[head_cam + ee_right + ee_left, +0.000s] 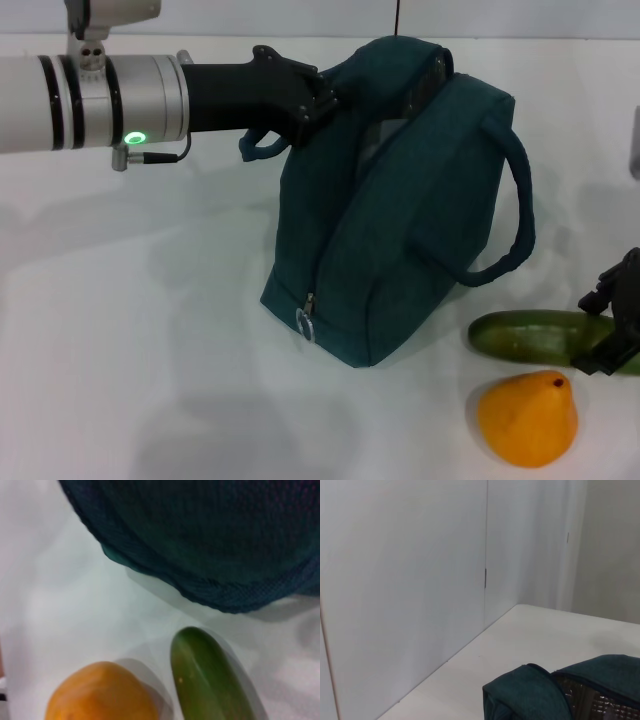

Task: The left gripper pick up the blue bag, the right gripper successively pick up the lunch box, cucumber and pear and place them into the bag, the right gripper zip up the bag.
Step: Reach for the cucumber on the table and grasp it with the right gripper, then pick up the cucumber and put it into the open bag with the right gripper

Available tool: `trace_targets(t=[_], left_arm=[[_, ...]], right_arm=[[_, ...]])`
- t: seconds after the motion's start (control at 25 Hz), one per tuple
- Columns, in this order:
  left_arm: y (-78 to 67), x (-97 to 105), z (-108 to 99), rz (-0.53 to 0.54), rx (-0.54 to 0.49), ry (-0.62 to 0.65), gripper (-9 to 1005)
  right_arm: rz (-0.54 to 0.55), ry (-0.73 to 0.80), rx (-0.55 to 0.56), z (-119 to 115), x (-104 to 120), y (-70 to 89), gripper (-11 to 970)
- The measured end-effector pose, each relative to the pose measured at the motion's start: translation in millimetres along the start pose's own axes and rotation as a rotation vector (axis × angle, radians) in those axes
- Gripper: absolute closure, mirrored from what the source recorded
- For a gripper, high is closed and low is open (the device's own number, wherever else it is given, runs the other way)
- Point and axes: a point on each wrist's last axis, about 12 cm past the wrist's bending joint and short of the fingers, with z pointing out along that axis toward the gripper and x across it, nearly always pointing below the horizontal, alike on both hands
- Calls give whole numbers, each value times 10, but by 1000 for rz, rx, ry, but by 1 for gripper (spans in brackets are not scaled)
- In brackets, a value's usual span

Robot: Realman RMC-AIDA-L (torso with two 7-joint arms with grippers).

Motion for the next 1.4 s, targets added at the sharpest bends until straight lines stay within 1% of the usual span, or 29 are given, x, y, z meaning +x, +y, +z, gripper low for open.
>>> trace_targets(t=[0.28,0.84,1.08,1.16,1.4], left_arm=[[-2,7,3,-6,1,-3,953],[-2,9,4,-11,0,-6,953],[-3,12,2,-12,0,-7,953],[-3,10,3,-11,0,-7,953],[-3,8,4,-11,0,-7,953]], right_arm=[[-12,25,22,63,-42,-4,146],[-19,36,6,109,-81,30,152],[-15,34,5,114,-86,34,239],[-10,34,6,115,-82,33,238],[5,27,12,111,-54,33,347]])
